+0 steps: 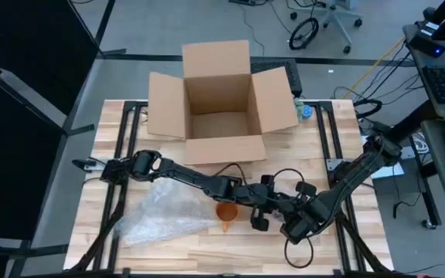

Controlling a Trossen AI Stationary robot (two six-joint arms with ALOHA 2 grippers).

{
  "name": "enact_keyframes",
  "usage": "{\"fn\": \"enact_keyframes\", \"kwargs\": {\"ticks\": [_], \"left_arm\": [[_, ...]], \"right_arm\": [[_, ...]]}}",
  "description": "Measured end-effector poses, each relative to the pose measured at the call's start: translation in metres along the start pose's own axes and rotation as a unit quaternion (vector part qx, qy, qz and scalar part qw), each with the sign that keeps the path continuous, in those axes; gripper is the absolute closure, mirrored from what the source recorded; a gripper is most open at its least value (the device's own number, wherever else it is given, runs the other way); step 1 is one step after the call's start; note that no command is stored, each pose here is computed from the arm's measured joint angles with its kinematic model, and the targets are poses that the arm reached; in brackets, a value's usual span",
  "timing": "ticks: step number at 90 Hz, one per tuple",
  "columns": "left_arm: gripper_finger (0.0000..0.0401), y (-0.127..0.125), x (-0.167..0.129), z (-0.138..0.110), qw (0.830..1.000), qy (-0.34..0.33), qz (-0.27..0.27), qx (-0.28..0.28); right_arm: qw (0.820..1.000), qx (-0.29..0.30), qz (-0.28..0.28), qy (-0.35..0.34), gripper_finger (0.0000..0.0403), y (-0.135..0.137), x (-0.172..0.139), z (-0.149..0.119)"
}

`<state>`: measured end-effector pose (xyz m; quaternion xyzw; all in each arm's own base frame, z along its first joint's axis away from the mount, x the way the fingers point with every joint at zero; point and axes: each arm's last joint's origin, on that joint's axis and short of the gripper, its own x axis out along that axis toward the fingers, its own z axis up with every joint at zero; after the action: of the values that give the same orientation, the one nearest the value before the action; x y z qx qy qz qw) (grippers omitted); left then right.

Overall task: Wrap mug
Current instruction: Wrap the pink mug with the transparent bubble wrap

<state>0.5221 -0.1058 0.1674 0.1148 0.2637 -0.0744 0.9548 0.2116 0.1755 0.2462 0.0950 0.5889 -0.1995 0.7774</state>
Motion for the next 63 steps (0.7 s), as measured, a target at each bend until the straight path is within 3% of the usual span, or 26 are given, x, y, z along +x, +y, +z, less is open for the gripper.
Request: {"fn": "enact_keyframes", "kwargs": {"ticks": [24, 42, 63], "left_arm": [[0.0401, 0.000, -0.002, 0.008, 1.000, -0.005, -0.004, 0.003], [0.0401, -0.001, -0.024, 0.030, 1.000, -0.012, -0.004, -0.027], [0.0401, -0.005, -0.041, 0.042, 1.000, -0.011, 0.003, -0.024]], "right_arm": [[1.000, 0.000, 0.010, 0.004, 0.0399, 0.002, -0.001, -0.001], [1.000, 0.003, 0.020, -0.001, 0.0399, 0.005, -0.002, 0.000], [0.999, -0.013, 0.039, -0.008, 0.0399, 0.010, -0.008, -0.006]]}}
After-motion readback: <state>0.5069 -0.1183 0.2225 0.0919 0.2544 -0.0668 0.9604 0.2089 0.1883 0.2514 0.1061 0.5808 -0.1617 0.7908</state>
